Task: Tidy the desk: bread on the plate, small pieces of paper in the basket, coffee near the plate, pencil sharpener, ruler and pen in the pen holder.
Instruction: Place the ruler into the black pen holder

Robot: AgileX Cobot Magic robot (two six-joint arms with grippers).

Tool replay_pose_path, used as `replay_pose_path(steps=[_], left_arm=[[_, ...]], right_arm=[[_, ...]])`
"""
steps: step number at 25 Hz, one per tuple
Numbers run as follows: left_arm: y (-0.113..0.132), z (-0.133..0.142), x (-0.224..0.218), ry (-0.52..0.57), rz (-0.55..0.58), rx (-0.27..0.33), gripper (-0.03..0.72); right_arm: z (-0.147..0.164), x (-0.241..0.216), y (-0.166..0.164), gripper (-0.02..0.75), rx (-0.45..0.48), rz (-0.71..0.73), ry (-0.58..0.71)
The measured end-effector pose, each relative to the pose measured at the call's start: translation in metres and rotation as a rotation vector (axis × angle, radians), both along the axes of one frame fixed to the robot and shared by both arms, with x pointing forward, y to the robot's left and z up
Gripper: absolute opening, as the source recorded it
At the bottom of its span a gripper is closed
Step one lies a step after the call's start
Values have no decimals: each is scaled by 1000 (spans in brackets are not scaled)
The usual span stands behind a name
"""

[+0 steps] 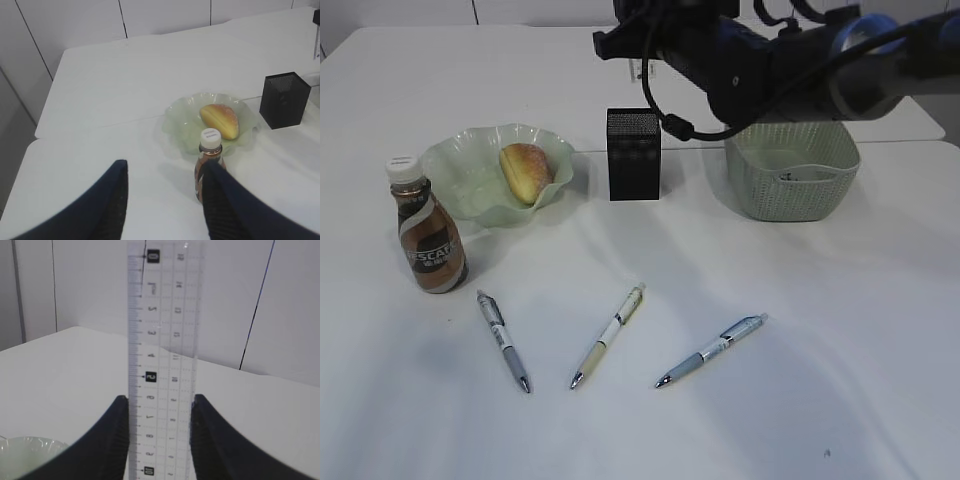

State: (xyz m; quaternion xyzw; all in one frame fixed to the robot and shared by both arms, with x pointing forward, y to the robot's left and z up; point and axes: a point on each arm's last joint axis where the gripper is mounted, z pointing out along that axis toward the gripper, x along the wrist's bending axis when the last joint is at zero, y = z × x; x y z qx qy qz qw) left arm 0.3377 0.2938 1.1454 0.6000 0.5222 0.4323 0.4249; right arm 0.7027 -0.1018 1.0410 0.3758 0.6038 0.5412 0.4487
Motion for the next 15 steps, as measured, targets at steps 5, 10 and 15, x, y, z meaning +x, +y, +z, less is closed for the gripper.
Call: replay_pose_path(steps=[5, 10, 15], left_arm=[[-1, 2, 1, -24, -6, -3, 340], [-1, 3, 1, -32, -8, -4, 340], [-2, 1, 5, -18, -8, -1, 340]], right_arm=[[-17, 6, 1, 301, 3, -16, -24], [-43, 13, 3, 301, 1, -32, -35], [-50, 16, 2, 301, 14, -50, -86]])
